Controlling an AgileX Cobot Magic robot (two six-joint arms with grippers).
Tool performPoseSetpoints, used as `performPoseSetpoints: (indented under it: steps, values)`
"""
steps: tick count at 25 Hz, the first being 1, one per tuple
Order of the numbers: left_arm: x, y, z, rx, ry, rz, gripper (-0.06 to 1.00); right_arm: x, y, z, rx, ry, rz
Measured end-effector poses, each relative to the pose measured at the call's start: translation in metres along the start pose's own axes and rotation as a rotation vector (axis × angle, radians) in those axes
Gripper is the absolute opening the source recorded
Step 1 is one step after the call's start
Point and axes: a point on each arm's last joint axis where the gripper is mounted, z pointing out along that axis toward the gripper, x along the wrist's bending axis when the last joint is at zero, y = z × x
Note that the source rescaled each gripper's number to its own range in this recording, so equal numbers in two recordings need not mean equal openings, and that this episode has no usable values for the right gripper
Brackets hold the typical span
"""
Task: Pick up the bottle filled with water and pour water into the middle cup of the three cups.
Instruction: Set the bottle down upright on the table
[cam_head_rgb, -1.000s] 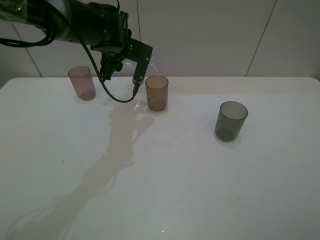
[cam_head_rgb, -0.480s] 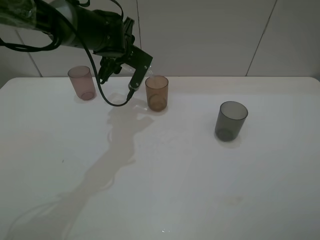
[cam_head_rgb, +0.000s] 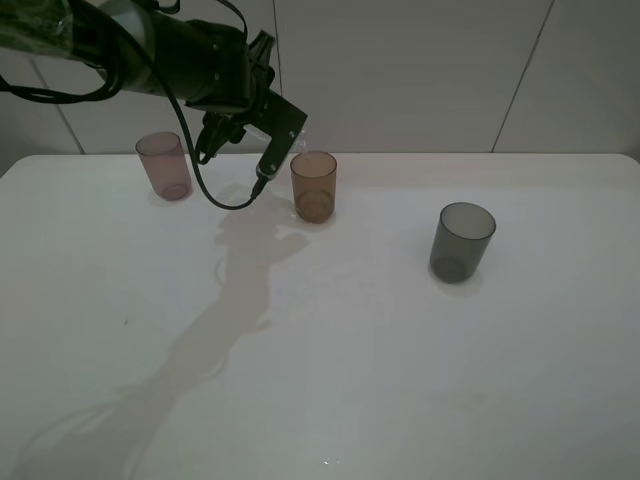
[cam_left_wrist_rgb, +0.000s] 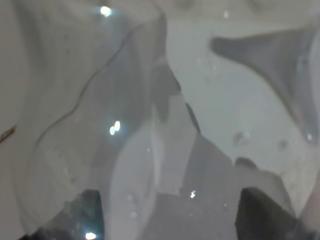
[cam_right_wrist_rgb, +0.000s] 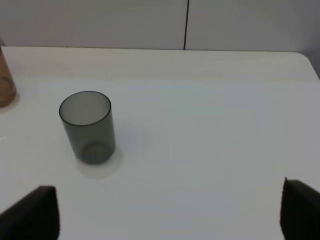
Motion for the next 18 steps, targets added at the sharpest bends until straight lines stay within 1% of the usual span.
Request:
performPoseSetpoints:
  steps: [13,18]
  values:
    - [0.0040,0.0011,-0.0001,-0.009,0.044,0.069,0.01,0.0000,0.0000,0.0000,0.000,0.000,0.000]
    - [0.0062,0.0050,-0.0011,-0.034,0.065,0.086,0.01,0.0000,0.0000,0.0000,0.000,0.000,0.000]
